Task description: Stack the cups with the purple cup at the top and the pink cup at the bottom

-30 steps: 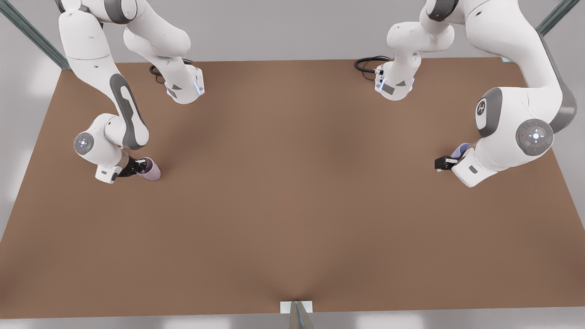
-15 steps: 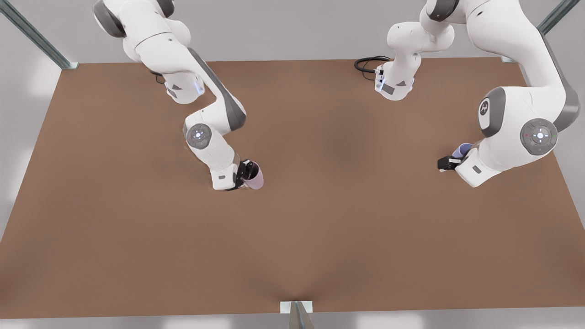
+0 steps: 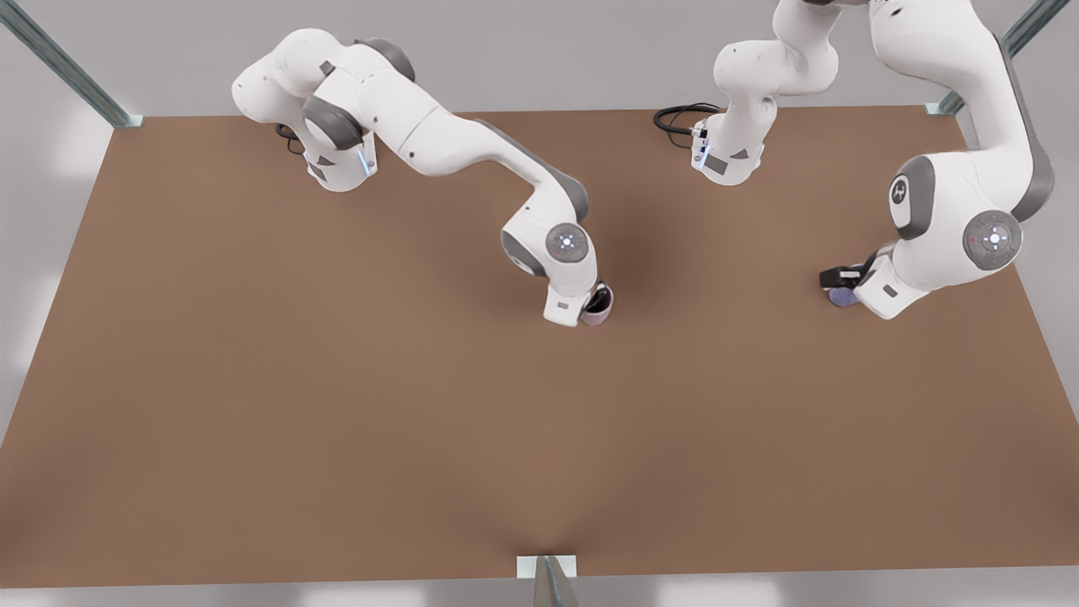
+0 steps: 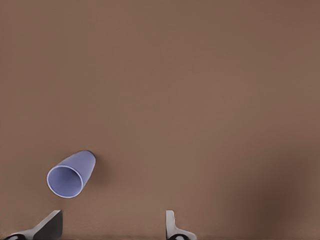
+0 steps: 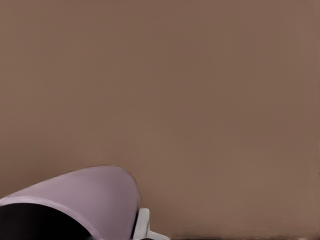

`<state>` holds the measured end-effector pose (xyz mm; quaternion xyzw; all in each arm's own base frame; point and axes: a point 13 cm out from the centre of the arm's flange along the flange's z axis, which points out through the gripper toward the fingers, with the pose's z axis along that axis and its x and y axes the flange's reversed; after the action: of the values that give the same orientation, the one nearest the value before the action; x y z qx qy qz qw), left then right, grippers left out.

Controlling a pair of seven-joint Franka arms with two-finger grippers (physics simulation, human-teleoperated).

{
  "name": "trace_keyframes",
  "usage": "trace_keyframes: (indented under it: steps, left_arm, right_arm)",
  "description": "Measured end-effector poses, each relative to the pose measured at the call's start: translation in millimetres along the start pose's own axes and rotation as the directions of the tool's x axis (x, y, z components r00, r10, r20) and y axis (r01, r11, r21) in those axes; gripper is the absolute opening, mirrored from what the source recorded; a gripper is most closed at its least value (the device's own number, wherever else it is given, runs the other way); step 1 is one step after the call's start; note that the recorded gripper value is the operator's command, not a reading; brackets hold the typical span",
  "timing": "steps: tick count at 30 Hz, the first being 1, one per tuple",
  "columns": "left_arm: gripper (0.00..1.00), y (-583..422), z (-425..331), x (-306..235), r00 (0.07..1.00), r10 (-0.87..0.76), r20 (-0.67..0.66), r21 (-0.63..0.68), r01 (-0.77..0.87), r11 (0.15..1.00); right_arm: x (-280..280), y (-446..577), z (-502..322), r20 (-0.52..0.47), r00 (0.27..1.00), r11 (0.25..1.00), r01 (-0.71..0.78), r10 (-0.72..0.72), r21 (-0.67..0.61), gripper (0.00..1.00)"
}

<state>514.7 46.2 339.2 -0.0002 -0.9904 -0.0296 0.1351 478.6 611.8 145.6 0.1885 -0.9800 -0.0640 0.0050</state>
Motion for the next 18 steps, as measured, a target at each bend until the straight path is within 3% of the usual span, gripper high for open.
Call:
trace_keyframes:
  steps: [3, 5, 18]
  left_arm:
    - [1.0, 26, 41, 0, 0.999, -0.048, 0.007, 0.013, 0.048, 0.999]
    - [1.0, 44, 54, -2, 0.996, -0.082, 0.023, 0.02, 0.081, 0.996]
    - [1.0, 109, 152, -26, 0.978, -0.194, 0.072, 0.022, 0.193, 0.981]
  right_arm:
    - [4, -5, 12, -0.018, 0.993, 0.993, -0.113, 0.114, 0.026, 0.21]
    - [7, -7, 16, -0.024, 0.983, 0.983, -0.18, 0.181, 0.038, 0.31]
    - [-11, -1, 12, -0.003, 0.88, 0.88, -0.474, 0.474, 0.021, 0.31]
